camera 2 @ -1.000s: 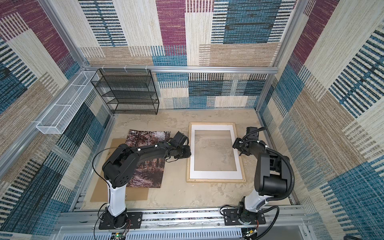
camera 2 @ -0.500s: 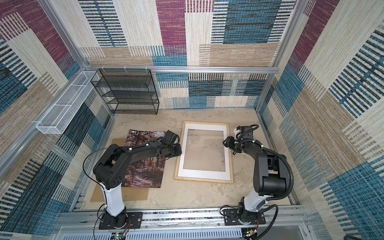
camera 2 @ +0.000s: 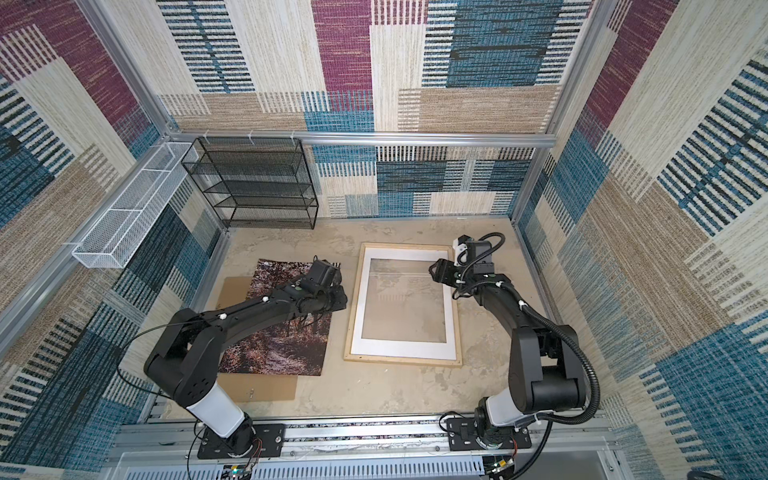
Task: Put the photo into the frame
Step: 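Adjust the mat at the frame's far corner with right gripper while left gripper withdraws, then reach both grippers to the forest photo's edge nearest the frame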
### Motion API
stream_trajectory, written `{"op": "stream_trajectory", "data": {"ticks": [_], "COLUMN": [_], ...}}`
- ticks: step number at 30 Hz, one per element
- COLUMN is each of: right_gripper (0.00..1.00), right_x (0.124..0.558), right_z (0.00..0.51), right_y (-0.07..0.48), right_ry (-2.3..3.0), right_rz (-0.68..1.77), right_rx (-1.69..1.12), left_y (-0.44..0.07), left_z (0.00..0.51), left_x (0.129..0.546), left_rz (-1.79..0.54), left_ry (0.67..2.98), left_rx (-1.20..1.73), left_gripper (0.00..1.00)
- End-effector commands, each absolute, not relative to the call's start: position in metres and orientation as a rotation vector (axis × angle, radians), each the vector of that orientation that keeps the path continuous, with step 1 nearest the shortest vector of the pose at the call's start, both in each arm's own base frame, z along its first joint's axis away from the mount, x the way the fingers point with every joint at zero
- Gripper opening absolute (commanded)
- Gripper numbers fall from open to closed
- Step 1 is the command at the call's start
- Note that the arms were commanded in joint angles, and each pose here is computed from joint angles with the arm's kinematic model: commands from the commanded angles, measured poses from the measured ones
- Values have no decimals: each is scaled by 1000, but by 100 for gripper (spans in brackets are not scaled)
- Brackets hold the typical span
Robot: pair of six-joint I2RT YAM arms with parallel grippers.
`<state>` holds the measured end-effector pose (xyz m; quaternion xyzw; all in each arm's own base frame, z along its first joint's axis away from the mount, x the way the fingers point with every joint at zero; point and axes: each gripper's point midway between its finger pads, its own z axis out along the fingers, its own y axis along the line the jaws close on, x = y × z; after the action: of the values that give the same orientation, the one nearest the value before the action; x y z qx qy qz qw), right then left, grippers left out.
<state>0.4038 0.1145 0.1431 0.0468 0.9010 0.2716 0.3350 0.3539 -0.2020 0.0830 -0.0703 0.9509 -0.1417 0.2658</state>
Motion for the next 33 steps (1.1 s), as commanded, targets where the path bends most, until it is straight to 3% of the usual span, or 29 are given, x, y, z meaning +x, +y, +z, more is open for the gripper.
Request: {"op": "stream_trajectory", "data": {"ticks": [1, 7, 12, 24, 33], "right_gripper": [72, 78, 80, 79, 78], "right_x": [410, 393, 384, 385, 381], "right_z": [161, 160, 137, 76, 54], "right_y": [168, 297, 367, 427, 433], "right_ry": [2290, 2303, 2364, 2571, 2641], "right_rz": [833, 1072, 1147, 1153, 1147], "right_rx": [63, -198, -318, -317, -280], "left_y": [-160, -92, -69, -74, -76], "left_z": [90, 74, 58, 18, 14], "left_x": [350, 331, 318, 299, 299], "left_rz": [-263, -85, -43, -99, -110], "left_ry": [2507, 2578, 2613, 2732, 2743], "left_rx": [-311, -477, -565, -615, -597], "left_gripper": [45, 43, 41, 39, 39]}}
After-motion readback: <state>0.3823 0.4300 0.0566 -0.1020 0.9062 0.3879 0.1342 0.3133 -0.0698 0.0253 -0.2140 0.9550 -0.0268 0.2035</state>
